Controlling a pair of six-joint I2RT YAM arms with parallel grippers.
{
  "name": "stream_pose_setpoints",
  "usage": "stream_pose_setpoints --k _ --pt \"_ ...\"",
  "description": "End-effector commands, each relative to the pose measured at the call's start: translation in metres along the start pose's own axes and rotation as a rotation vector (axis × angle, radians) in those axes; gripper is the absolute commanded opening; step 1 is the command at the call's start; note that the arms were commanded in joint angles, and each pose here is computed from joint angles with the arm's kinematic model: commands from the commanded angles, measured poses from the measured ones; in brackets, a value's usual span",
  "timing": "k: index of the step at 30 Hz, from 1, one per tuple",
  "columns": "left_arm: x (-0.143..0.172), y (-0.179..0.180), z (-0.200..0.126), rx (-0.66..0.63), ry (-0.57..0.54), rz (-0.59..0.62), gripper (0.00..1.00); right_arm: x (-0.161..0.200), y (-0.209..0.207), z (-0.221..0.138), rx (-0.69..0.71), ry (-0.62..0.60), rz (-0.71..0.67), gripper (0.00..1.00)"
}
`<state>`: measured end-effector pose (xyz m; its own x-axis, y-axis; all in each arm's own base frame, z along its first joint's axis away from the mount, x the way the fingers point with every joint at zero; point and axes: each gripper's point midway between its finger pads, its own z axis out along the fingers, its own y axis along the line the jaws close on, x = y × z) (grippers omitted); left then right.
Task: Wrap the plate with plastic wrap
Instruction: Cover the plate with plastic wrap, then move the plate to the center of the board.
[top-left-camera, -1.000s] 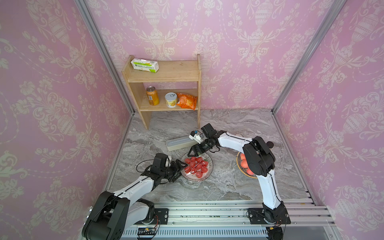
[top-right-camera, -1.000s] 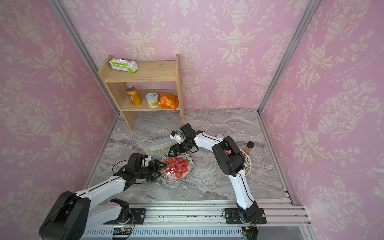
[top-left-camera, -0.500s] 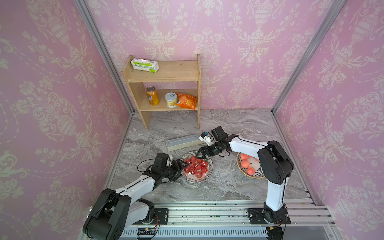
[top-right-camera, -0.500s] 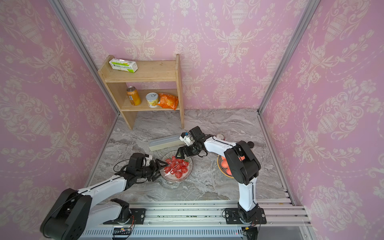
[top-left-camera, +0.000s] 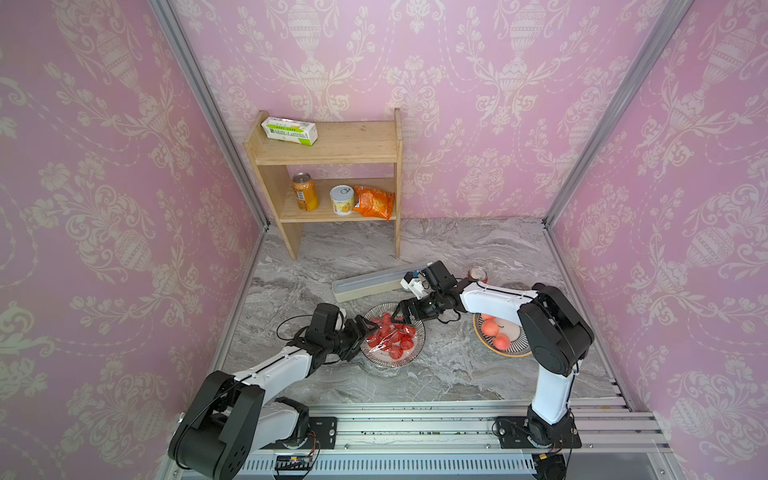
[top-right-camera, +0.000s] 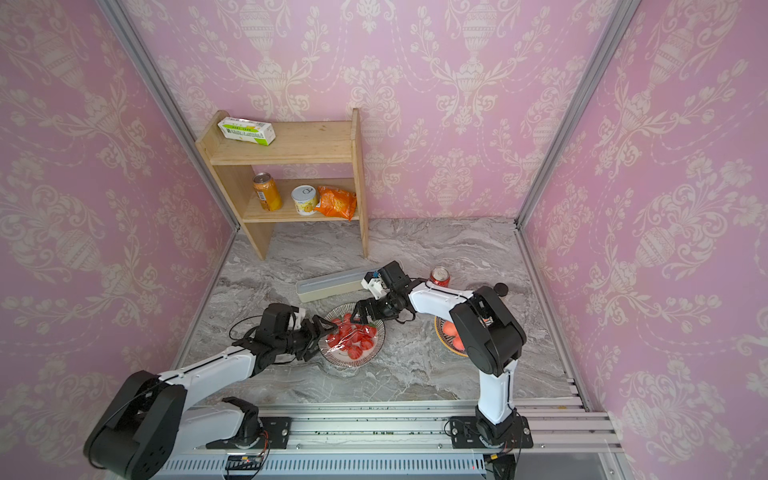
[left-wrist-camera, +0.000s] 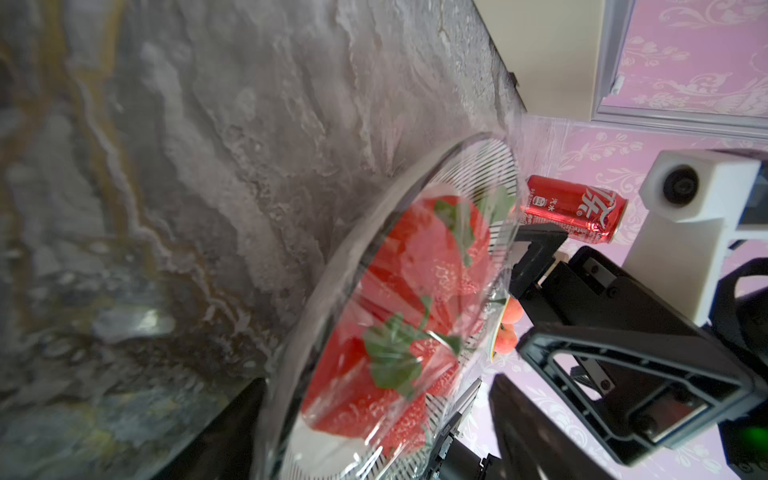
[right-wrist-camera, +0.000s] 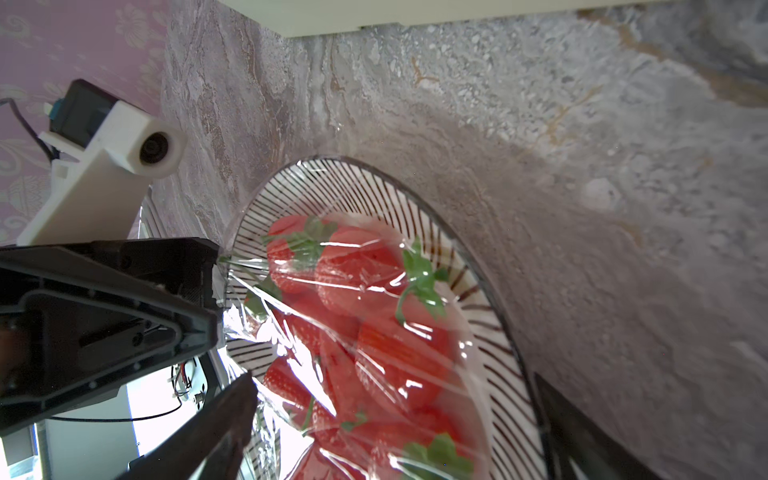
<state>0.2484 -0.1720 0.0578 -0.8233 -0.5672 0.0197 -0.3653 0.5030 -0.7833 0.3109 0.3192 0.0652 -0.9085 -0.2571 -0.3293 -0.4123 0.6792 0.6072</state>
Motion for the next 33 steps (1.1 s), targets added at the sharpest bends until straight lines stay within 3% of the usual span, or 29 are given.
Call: stream_pose_setpoints --k 1,7,13,22,33 --pt "-0.015 0.004 -0.013 -0.079 -0.087 0.083 0.89 -0.005 -0.011 -0.033 0.089 -0.035 0.060 1.00" --pt "-0.045 0.021 -0.059 -0.271 -0.201 0.206 0.99 0.016 -0.024 -0.053 0.138 0.007 0.170 1.00" --pt "-0.087 -0.015 -0.104 -0.339 -0.321 0.390 0.99 0.038 -0.017 -0.037 0.099 0.048 0.232 1.00" --pt "-0.117 -0.060 -0.105 -0.262 -0.347 0.439 0.99 0.045 0.019 -0.011 0.044 0.085 0.205 1.00" --pt "-0.127 -0.078 -0.116 -0.249 -0.383 0.480 0.99 0.019 0.084 0.034 -0.034 0.099 0.112 1.00"
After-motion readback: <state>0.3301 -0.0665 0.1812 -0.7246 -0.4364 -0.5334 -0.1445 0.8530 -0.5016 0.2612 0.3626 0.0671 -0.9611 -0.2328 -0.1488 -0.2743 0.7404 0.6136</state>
